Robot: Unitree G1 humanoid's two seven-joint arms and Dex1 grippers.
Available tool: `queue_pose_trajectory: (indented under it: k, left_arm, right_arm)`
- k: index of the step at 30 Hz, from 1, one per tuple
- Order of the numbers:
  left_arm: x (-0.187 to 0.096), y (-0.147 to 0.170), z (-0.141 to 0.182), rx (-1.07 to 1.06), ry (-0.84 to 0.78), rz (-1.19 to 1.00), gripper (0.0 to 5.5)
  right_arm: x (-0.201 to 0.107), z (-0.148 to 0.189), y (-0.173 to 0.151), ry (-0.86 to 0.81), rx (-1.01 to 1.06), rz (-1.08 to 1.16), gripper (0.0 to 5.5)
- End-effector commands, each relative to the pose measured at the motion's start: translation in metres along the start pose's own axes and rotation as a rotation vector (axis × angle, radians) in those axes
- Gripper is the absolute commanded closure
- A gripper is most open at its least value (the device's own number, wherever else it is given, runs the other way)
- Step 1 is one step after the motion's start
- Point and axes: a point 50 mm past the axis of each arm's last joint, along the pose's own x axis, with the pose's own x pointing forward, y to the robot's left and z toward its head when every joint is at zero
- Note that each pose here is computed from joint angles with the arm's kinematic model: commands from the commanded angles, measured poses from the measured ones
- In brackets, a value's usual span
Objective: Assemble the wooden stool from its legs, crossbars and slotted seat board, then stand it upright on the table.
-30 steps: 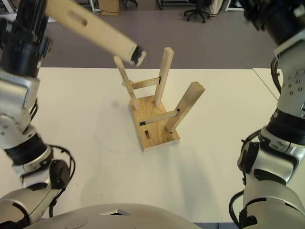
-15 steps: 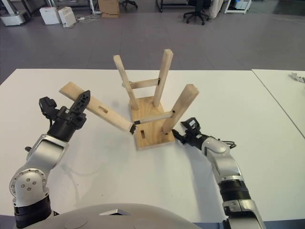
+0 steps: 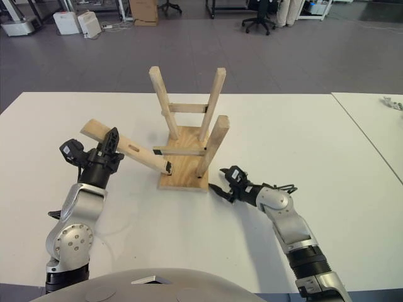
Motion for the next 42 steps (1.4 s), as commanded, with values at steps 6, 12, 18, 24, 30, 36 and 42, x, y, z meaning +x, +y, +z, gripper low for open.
queue_pose_trajectory:
  k: [6,12,18,24,30,36,42]
  left_arm:
    - [-0.003,-0.007,-0.02,0.253,0.196,0.072,4.48]
    - [-0.007,-0.03,-0.032,0.395,0.283,-0.032,4.48]
    - [0.002,-0.034,-0.043,0.474,0.339,-0.05,4.48]
    - [0.006,-0.038,-0.038,0.536,0.318,-0.057,4.48]
    - [0.001,-0.031,-0.053,0.779,0.439,-0.143,4.07]
    - [0.013,-0.027,-0.046,0.864,0.388,-0.147,3.03]
    - [0.003,-0.073,-0.023,0.386,0.239,-0.401,2.46]
  right_arm:
    - [-0.026,0.022,-0.004,-0.078,-0.002,0.026,2.2]
    - [-0.074,0.074,-0.042,-0.261,0.052,-0.08,2.2]
    - [-0.069,0.098,-0.032,-0.347,0.044,-0.03,2.2]
    - [-0.068,0.095,-0.039,-0.319,0.031,-0.099,2.2]
    - [-0.062,0.097,-0.04,-0.333,0.035,-0.133,2.2]
    - [-0.056,0.1,-0.038,-0.341,0.035,-0.128,2.2]
    - [-0.065,0.104,-0.048,-0.375,0.047,-0.182,2.2]
